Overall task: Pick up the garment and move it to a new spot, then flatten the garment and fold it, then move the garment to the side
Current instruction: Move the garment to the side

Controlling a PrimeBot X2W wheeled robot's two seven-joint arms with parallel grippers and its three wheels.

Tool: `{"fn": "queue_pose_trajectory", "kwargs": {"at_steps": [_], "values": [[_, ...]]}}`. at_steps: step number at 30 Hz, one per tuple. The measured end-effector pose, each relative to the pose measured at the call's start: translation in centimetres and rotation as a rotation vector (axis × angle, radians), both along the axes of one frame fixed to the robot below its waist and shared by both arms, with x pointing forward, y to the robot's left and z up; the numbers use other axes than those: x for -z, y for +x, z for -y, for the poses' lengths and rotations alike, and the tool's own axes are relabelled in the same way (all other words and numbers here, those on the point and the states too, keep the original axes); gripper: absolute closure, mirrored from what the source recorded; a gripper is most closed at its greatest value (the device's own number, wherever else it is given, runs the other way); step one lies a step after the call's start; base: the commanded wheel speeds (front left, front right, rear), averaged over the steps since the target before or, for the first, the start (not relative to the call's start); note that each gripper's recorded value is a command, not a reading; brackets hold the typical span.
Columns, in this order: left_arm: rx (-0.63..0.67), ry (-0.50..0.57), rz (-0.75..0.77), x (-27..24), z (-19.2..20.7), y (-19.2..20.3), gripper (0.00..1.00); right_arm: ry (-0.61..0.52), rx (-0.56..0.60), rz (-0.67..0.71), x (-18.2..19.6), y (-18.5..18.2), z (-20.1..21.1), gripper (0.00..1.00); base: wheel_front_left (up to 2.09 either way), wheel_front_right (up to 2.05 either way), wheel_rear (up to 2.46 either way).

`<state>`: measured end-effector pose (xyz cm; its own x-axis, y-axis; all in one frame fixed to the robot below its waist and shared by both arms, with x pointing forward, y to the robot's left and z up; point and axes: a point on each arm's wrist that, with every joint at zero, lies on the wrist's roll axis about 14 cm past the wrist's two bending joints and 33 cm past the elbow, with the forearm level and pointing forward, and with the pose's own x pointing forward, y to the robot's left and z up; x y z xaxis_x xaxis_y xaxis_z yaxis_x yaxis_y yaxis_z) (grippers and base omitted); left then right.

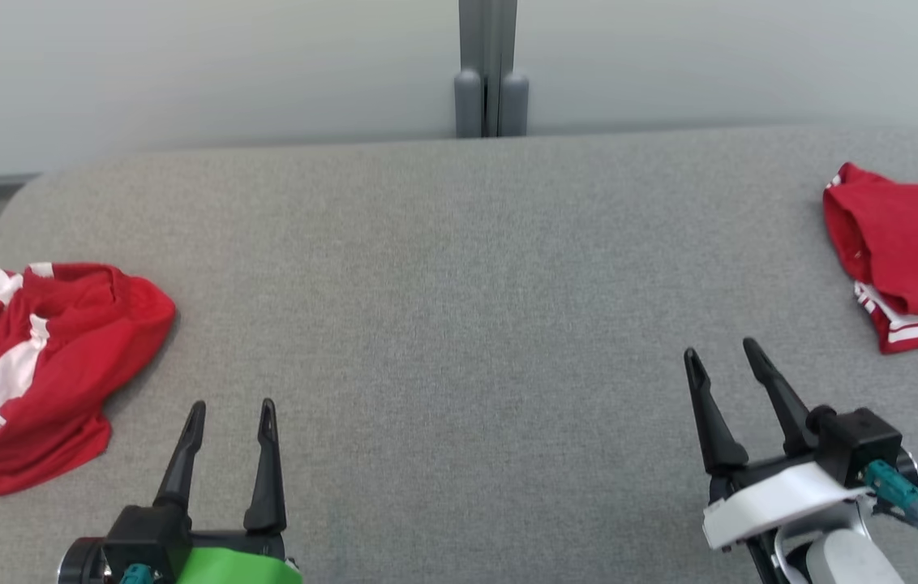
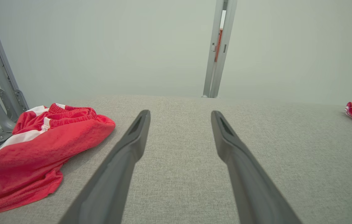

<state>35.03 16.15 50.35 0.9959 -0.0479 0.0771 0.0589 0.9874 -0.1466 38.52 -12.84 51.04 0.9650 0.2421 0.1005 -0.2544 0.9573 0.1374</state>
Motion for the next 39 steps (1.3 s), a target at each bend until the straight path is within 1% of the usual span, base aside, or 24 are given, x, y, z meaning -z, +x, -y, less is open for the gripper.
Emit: {"fn": "queue_pose_trajectory", "kwargs": {"at_steps": [7, 14, 25, 39], "values": [[0.025, 0.016, 0.021, -0.5, 0.7, -2.5, 0.00, -0.001, 0.014, 0.000, 0.0, -3.4, 0.2, 0.00, 0.00, 0.00, 0.00], [0.035, 0.019, 0.019, -0.2, 1.3, -3.9, 0.00, 0.012, 0.032, 0.021, -0.5, -5.3, 0.5, 0.00, 0.00, 0.00, 0.00], [0.036, 0.018, -0.001, 0.5, 1.6, -4.5, 0.00, 0.017, 0.052, 0.031, -0.7, -6.2, 1.1, 0.00, 0.00, 0.00, 0.00], [0.017, 0.017, -0.014, 0.9, 1.1, -4.8, 0.00, 0.018, 0.043, 0.031, -0.7, -6.4, 0.9, 0.00, 0.00, 0.00, 0.00]]}}
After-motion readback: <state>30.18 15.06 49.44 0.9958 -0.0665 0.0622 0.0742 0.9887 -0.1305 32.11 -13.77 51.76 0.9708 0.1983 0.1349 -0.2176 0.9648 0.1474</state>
